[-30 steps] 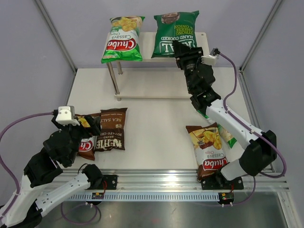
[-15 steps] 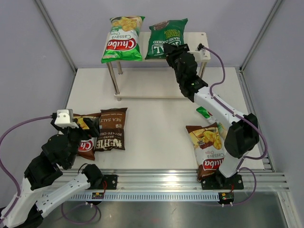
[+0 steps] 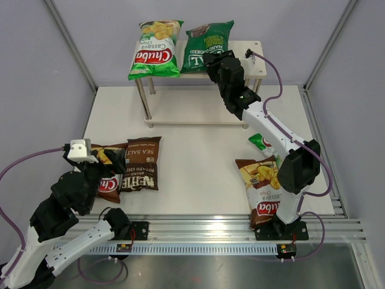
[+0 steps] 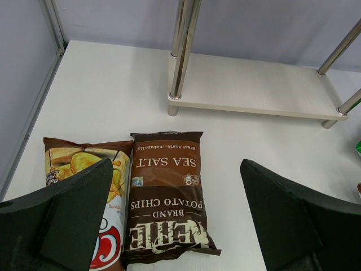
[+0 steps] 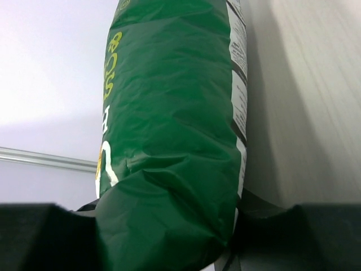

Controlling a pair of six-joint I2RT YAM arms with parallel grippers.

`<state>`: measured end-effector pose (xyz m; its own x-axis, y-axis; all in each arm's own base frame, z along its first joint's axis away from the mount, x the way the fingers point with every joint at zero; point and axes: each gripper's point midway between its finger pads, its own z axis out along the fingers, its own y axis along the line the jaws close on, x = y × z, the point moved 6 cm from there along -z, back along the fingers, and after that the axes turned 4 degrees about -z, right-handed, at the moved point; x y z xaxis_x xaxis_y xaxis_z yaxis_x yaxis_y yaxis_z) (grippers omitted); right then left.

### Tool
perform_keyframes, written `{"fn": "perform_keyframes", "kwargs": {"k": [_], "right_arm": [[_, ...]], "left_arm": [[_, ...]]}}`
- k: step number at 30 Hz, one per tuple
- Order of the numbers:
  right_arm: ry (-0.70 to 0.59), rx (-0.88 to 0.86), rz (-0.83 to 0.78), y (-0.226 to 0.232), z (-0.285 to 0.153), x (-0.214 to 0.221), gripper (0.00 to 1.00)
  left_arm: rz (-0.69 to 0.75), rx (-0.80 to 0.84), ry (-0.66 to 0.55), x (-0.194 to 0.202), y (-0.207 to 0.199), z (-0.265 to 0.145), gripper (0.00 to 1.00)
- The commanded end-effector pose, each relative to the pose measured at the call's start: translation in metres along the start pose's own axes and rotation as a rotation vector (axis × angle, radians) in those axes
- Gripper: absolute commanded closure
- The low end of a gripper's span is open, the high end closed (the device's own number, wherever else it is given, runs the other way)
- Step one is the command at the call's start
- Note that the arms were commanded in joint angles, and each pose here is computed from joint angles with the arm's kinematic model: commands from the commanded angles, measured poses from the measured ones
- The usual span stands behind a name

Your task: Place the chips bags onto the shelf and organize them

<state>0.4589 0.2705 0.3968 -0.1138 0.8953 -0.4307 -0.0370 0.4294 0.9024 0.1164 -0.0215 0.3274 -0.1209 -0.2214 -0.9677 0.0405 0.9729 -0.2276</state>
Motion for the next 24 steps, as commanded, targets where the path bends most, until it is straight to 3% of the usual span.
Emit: {"fn": "perform_keyframes", "kwargs": {"k": [1,10,24], "right_arm": [[0.037,-0.031,0.015,0.013,0.002,0.0,0.57],[0.071,-0.037,0.005,0.018,0.002,0.005,0.57],[0.136,0.047,-0.124,0.017,-0.011,-0.001,0.24]], "left_arm": [[-0.014,-0.002,-0.03,-0.005,-0.002,0.002,0.01],[-0.012,-0.007,-0.029,-0.005,-0.001,0.002,0.01],[-0.005,-0.004,-0.02,-0.004,-0.003,0.004,0.01]]}}
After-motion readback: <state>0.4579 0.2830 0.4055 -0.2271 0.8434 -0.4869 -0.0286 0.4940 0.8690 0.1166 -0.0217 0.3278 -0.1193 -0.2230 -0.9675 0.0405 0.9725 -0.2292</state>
